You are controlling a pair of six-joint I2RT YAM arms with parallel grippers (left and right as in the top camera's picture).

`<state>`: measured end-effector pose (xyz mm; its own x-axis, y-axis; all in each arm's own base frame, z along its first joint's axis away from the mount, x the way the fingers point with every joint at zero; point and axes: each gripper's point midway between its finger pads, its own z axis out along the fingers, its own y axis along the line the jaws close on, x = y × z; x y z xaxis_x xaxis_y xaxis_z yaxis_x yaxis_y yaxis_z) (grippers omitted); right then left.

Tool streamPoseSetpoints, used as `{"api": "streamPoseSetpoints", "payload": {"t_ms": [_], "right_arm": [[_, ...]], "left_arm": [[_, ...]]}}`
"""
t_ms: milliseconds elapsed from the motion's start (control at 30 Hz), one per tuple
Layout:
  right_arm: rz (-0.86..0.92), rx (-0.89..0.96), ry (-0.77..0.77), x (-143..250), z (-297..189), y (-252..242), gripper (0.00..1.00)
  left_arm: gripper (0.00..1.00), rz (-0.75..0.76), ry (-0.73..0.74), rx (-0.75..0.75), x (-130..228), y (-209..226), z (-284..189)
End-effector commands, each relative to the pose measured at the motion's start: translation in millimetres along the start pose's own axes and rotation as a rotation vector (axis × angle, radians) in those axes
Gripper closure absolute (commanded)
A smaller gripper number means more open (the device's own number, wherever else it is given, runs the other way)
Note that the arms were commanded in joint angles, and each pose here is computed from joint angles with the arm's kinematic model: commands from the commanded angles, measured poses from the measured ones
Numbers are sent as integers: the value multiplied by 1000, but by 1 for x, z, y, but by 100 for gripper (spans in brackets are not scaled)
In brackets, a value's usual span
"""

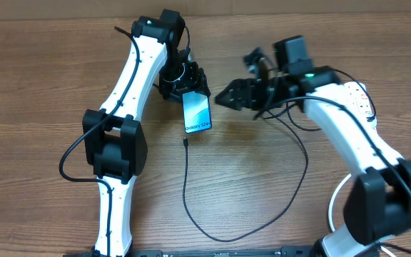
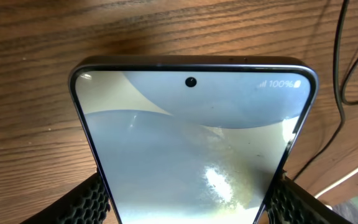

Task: Plug charger to phone and switch on socket
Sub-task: 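Reach the right gripper toward the phone held by the left gripper, then grasp the phone's side with the right gripper, release the left gripper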

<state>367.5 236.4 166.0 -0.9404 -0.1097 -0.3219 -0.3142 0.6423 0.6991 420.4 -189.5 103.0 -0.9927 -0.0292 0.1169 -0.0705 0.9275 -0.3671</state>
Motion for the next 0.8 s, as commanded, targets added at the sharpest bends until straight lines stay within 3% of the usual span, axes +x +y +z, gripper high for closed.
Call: {"api": "streamPoseSetpoints", "payload": {"t_ms": [0,333,600,700,767], "right_arm": [[6,-43,34,2,28,11,18],[-26,75,29,5,64,5,18],[75,106,24,3,78,-10,19],[71,35,45,5,84,-2,26],[70,23,49,5,85,0,37]], "left_arm": [[36,18,-8,56,-2,-10,-8],[36,21,1,54,1,-10,-8],[36,32,8,78,2,-14,-9],[35,33,7,79,2,-14,-9],[35,37,5,79,1,-14,-9]]}}
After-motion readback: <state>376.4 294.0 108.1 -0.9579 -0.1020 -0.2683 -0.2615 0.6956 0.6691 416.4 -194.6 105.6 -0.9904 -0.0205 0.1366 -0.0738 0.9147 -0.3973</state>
